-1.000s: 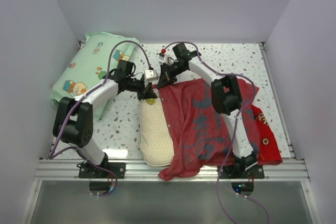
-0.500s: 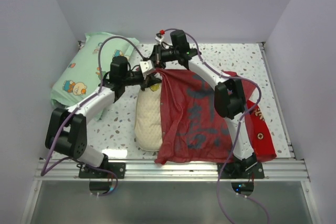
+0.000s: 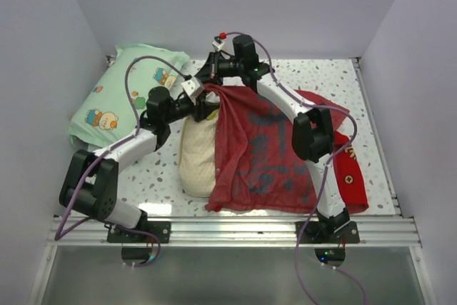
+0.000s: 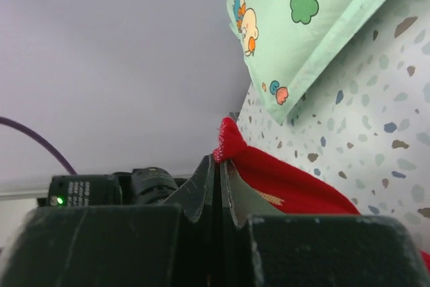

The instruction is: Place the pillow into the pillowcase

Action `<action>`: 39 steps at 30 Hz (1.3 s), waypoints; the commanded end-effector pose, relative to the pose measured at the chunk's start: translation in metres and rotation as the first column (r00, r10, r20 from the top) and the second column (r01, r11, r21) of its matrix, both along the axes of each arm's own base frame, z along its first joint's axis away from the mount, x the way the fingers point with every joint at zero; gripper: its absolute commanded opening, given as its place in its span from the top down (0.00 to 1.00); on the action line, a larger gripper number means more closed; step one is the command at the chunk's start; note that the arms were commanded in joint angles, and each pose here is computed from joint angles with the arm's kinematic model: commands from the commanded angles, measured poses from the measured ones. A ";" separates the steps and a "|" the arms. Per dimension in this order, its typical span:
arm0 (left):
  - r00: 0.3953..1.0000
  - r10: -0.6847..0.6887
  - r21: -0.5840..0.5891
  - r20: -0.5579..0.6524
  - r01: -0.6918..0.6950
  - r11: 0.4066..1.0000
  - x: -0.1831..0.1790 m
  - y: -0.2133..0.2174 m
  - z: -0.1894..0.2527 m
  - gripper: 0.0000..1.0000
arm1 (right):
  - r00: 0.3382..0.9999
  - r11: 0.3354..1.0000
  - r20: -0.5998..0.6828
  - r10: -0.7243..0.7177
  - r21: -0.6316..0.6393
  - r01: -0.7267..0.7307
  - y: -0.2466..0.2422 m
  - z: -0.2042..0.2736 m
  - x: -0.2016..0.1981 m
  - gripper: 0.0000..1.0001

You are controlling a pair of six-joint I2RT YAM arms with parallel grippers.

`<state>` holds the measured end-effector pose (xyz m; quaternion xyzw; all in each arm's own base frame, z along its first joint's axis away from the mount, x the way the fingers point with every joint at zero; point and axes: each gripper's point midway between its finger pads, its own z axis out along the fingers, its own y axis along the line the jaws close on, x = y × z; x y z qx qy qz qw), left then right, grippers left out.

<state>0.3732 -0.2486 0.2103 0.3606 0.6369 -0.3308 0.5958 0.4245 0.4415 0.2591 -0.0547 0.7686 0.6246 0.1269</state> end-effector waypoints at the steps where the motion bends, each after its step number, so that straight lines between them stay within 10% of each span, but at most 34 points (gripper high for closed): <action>1: 0.952 -0.095 -0.088 -0.292 0.072 0.993 -0.036 0.007 -0.009 0.53 | 0.951 0.995 0.305 0.048 0.073 -0.073 -0.004 0.088 -0.026 1.00; 8: 0.873 0.057 -0.050 -0.484 -0.092 0.994 -0.089 0.111 -0.021 0.23 | 0.942 1.000 0.335 0.001 0.023 -0.009 -0.039 0.079 -0.024 1.00; 17: 0.779 -0.139 -0.172 -0.611 0.041 0.984 -0.123 0.091 -0.059 0.16 | 0.912 0.999 0.410 -0.027 0.039 0.012 -0.045 0.117 -0.038 1.00; 22: 0.853 -0.329 -0.278 -0.405 0.228 0.933 -0.129 0.030 -0.011 0.60 | 0.884 0.998 0.468 0.019 0.048 -0.047 -0.015 0.133 -0.072 1.00; 28: 0.752 -0.415 -0.546 -0.511 0.089 0.833 -0.079 0.000 0.018 1.00 | 0.827 0.969 0.557 0.075 0.155 -0.192 0.042 0.202 -0.150 1.00; 35: 0.678 -0.431 -0.659 -0.596 -0.106 0.744 -0.035 0.001 0.007 1.00 | 0.808 0.978 0.588 0.034 0.147 -0.148 0.067 0.204 -0.195 1.00; 39: 0.661 -0.451 -0.688 -0.599 -0.138 0.712 -0.031 0.002 0.006 1.00 | 0.872 0.989 0.478 0.108 0.038 -0.144 0.089 0.125 -0.210 1.00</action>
